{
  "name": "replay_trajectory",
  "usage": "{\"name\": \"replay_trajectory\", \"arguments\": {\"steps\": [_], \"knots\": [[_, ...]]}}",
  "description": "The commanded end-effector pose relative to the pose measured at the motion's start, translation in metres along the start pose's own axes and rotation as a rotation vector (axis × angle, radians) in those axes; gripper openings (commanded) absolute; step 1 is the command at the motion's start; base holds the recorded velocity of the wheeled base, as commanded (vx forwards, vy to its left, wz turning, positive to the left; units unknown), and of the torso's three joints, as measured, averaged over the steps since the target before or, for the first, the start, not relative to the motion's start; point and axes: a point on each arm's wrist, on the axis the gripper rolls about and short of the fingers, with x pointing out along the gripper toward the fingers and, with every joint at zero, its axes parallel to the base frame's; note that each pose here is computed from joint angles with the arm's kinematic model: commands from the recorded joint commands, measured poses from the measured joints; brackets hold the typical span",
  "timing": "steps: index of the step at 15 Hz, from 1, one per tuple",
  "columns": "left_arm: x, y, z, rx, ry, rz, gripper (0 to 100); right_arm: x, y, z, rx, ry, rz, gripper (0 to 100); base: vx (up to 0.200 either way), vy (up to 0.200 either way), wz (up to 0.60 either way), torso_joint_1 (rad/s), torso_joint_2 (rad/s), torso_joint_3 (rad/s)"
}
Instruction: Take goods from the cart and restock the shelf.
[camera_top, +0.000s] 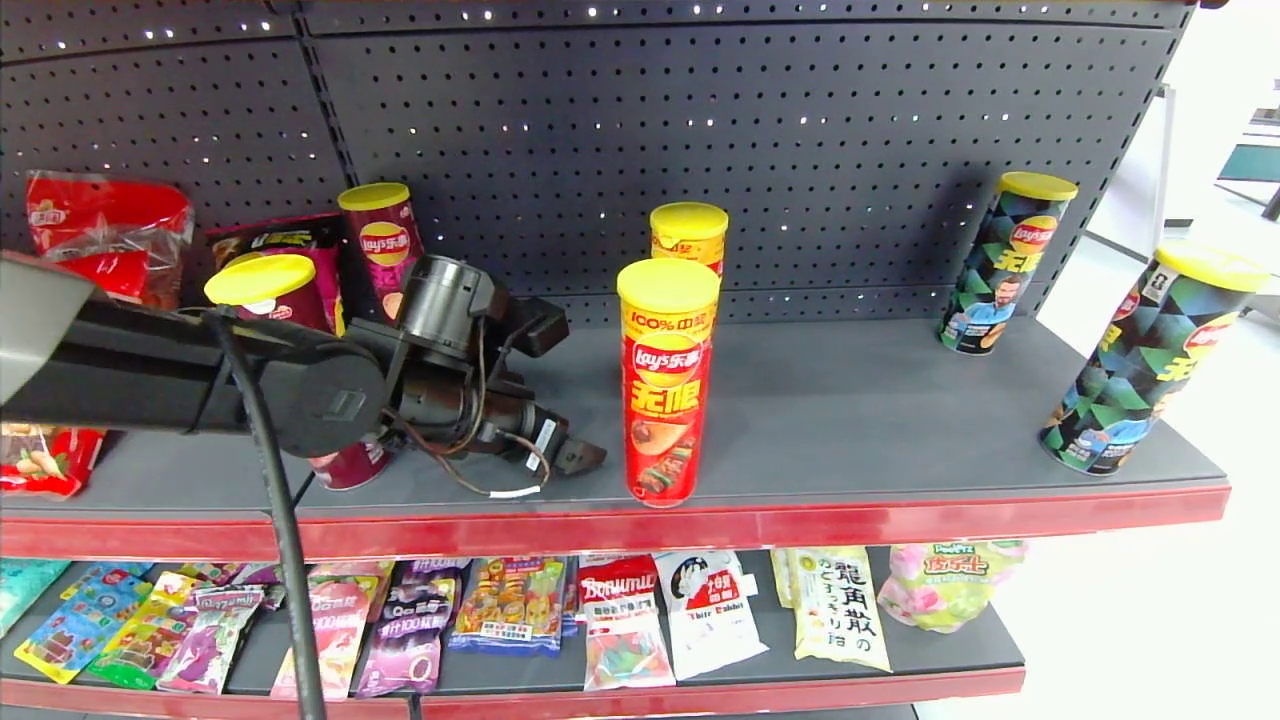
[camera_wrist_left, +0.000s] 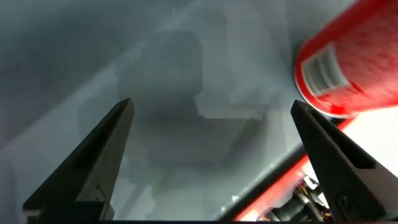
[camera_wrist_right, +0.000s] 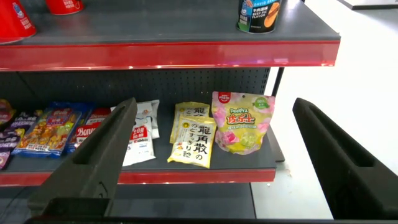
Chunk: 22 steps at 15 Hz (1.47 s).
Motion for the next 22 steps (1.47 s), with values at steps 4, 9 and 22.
{"name": "replay_trajectory", "arguments": {"steps": [4,9,22], "knots": [[0.014,-0.003,0.004,0.012,0.000,-0.012,100,0.000,0.000,0.000,-0.001,0.002,0.000,100,0.000,0.000,0.00,0.000,0.00,0.000],[0.015,-0.004,0.005,0.016,0.000,-0.017,100,0.000,0.000,0.000,-0.001,0.002,0.000,100,0.000,0.000,0.00,0.000,0.00,0.000],[0.020,-0.011,0.012,0.032,-0.017,-0.048,100,0.000,0.000,0.000,-0.001,0.002,-0.002,100,0.000,0.000,0.00,0.000,0.00,0.000]]}}
